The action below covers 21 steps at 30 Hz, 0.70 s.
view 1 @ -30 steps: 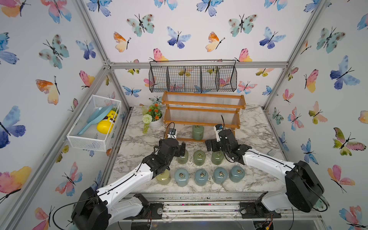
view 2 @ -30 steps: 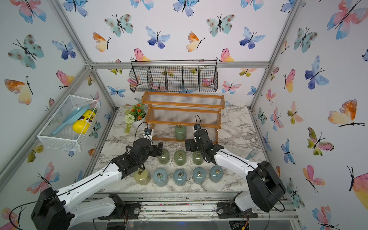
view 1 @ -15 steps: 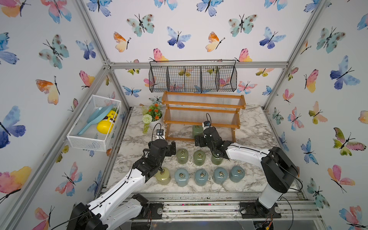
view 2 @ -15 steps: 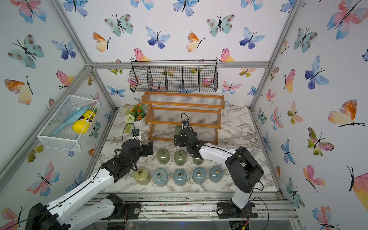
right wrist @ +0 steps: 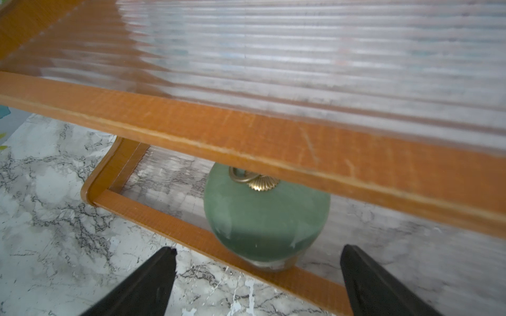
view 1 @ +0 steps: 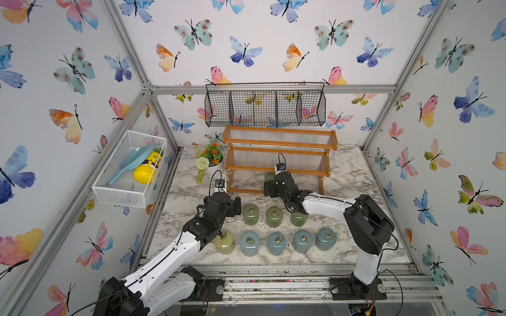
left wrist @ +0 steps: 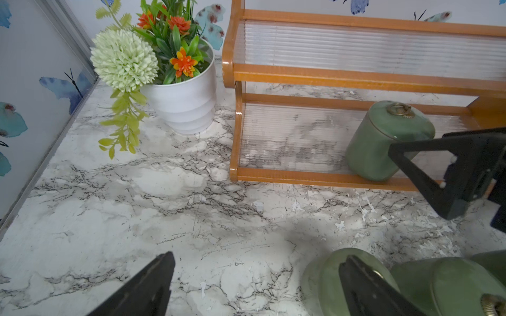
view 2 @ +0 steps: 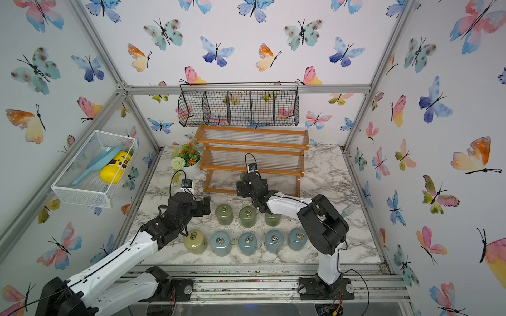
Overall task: Remove the tea canisters from the shelf
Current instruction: Pick up the tea canister from the shelf.
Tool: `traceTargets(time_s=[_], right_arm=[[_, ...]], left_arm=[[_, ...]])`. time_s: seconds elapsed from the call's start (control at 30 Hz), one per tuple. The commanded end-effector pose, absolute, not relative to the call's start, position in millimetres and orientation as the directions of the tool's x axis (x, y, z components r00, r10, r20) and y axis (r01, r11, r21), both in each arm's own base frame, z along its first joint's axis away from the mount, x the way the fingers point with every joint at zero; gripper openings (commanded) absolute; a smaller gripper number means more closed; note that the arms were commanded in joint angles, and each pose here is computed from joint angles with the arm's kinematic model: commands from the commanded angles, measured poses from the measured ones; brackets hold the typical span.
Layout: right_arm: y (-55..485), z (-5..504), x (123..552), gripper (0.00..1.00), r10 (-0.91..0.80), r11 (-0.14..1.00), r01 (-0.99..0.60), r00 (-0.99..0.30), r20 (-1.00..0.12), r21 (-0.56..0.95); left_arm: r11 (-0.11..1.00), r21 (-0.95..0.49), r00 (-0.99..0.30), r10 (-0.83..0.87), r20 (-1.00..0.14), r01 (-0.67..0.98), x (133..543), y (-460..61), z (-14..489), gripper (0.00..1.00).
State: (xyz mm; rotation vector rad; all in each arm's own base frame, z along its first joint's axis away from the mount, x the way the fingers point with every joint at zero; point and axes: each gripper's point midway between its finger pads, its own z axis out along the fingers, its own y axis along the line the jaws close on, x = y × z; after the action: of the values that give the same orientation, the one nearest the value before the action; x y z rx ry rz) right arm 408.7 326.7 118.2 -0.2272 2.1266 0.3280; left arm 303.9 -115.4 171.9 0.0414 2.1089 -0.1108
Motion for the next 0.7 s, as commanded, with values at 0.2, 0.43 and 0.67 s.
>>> traceTargets(time_s=[0.2, 0.43, 0.67], right_arm=[[335, 122, 426, 1.0, -0.031, 0.956, -0.268, -0.499, -0.866, 0.12], [338, 115, 431, 1.0, -0.04, 0.958, -0.267, -0.492, -0.87, 0.106], [339, 115, 437, 1.0, -0.044, 0.956, -0.276, -0.481, -0.875, 0.103]], left_arm=[[0.995, -0.069, -0.537, -0.021, -0.843, 0.069, 302, -114, 164, 0.98], [0.996, -0.059, -0.549, -0.01, -0.836, 0.072, 304, -115, 162, 0.98], [0.993, -0.08, -0.562, -0.019, -0.827, 0.083, 303, -119, 158, 0.98]])
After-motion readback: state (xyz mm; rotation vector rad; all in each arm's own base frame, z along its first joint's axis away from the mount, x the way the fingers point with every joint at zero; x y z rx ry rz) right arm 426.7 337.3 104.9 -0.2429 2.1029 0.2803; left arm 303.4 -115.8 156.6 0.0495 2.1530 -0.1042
